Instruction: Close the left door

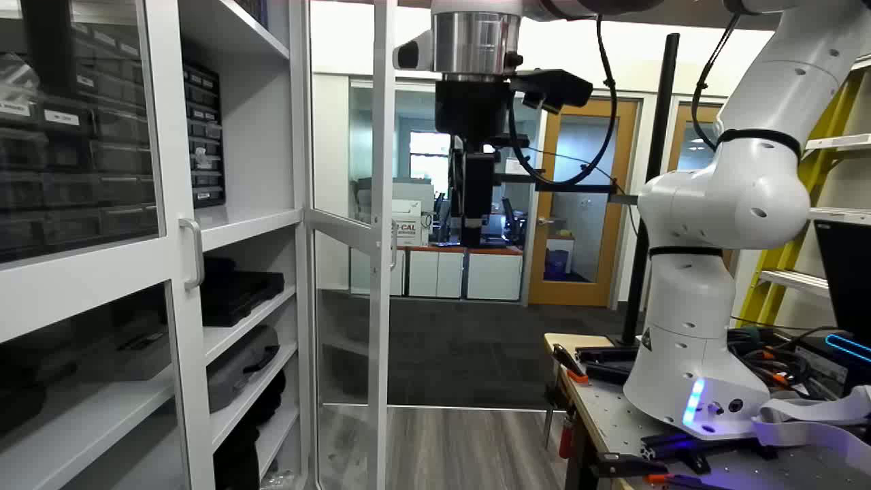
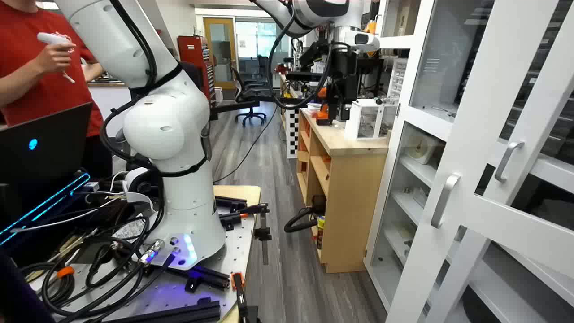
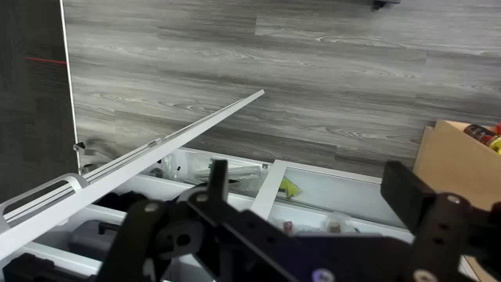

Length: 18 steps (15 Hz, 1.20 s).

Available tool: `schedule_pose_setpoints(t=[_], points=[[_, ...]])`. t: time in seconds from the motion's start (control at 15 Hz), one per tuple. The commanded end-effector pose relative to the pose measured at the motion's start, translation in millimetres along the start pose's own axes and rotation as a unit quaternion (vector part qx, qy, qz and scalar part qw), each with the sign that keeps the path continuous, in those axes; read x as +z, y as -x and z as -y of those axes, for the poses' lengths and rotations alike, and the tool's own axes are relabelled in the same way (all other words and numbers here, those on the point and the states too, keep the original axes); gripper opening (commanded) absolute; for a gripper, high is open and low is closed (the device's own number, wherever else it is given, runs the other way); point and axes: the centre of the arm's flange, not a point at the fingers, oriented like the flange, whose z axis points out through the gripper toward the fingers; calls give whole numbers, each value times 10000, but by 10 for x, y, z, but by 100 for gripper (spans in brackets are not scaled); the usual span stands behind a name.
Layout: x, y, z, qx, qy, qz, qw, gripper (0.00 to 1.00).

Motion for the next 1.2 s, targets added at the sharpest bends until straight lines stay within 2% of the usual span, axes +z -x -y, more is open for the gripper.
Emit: schedule_pose_setpoints(t=[0.0,0.8,1.13], points=[[0,0,0,0,0,0,10000,100],[-22,32,-75,91,-45,-50,9999,100],[-49,73,-219,211,-98,-110,9997,100]])
